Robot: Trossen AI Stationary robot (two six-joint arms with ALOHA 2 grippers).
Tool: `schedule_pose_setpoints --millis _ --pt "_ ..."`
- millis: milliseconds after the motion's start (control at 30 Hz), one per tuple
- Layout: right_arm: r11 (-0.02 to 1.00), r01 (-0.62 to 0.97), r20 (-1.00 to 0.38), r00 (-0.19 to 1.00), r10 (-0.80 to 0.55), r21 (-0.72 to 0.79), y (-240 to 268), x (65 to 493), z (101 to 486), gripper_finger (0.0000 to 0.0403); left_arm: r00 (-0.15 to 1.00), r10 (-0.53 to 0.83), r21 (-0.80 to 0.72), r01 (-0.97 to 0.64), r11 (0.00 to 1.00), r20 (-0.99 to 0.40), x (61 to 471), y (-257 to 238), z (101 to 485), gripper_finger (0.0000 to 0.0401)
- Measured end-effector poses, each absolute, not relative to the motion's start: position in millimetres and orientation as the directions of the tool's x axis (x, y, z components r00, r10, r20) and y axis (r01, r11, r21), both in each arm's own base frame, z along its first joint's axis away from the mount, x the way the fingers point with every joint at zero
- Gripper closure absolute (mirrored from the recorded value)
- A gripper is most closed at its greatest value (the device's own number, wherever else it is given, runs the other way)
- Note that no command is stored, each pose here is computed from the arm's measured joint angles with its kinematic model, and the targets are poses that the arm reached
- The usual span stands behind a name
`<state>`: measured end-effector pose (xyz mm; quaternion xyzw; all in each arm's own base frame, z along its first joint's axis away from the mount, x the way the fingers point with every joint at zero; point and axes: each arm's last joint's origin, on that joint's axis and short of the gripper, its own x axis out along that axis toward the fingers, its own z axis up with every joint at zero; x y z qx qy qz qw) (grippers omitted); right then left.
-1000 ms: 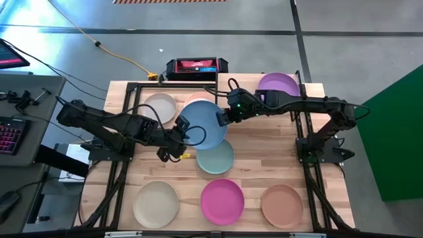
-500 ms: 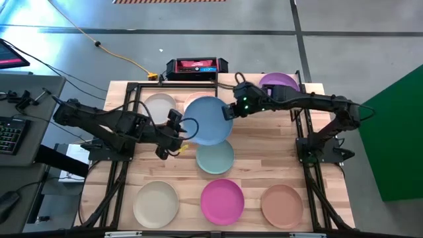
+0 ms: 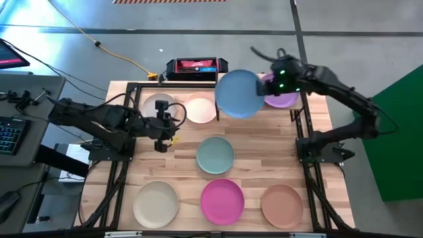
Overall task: Place and stack plates onto a shelf
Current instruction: Stack the blue plate on top of the purple plate on the shelf
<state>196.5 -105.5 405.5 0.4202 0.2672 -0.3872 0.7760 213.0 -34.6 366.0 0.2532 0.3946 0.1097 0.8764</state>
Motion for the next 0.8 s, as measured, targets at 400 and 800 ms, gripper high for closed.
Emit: schedule_pose_setpoints --millis 400,800 --pt "0.243 0.875 -0.773 0.484 -0.410 0.419 -139 129 412 0.0403 0.612 0.446 0.502 -0.092 0.860 -0.653 214 -18 364 0.0279" --pt "0.240 0.880 -0.776 0.475 -0.414 0.411 -155 108 411 0.0403 0.552 0.486 0.488 -0.158 0.858 -0.677 211 -4 361 0.0279"
